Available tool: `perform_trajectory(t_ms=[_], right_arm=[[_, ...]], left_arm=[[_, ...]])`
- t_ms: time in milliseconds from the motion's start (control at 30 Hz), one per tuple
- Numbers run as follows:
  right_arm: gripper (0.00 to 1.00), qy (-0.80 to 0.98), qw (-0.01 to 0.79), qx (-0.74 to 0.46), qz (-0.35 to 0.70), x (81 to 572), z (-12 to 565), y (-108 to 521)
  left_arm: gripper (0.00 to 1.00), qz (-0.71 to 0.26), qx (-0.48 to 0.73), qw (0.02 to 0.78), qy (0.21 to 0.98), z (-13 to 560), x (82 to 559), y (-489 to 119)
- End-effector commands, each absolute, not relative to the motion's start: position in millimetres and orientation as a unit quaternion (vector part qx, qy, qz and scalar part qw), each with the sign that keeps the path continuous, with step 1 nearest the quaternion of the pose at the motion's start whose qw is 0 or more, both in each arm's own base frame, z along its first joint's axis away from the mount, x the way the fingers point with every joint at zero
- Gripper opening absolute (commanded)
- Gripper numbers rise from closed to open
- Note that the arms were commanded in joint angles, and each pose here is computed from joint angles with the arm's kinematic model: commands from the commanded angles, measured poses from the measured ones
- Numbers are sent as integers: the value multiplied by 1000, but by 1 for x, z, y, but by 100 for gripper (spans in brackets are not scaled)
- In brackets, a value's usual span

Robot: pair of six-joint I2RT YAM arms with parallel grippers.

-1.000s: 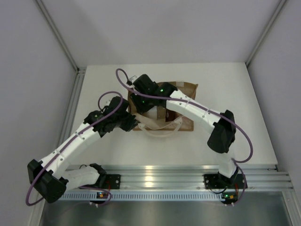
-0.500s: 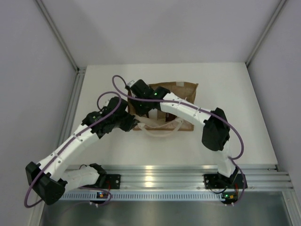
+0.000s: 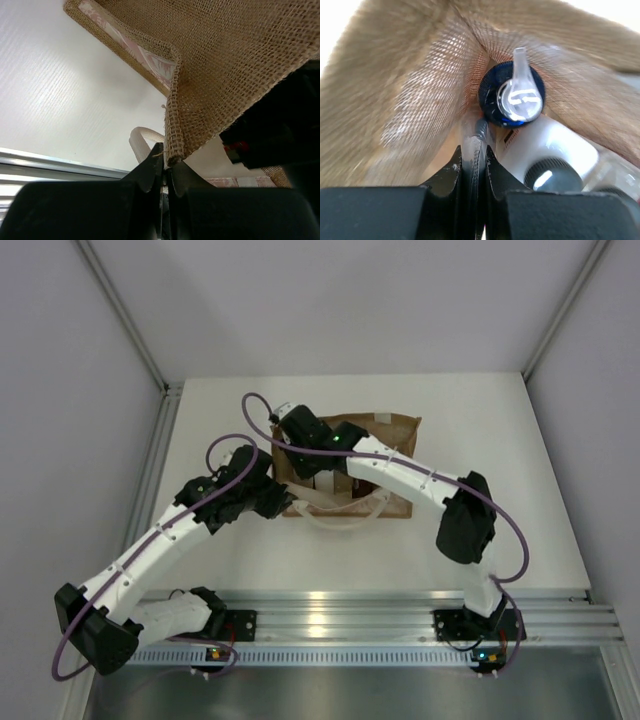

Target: Take the personal care products out of the canvas bag

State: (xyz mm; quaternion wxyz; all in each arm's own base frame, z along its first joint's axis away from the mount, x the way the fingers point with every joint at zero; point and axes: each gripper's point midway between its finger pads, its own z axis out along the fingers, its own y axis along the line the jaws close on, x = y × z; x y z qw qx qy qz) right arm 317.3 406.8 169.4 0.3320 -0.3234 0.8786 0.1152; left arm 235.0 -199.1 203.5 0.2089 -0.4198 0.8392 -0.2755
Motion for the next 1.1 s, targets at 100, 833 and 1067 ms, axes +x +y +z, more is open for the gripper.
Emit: perform_trajectory(t_ms=[100,833,1067], right_arm=[[0,821,460,-270,204,311,305,412],[0,769,604,-106,180,257,475,225],[0,773,631,21,58,272,480,105]], left_arm=[[0,-260,-434,215,835,200,232,-190],[0,-255,-428,206,842,194,230,-192],[0,-257,-424,207,843,196,230,-192]])
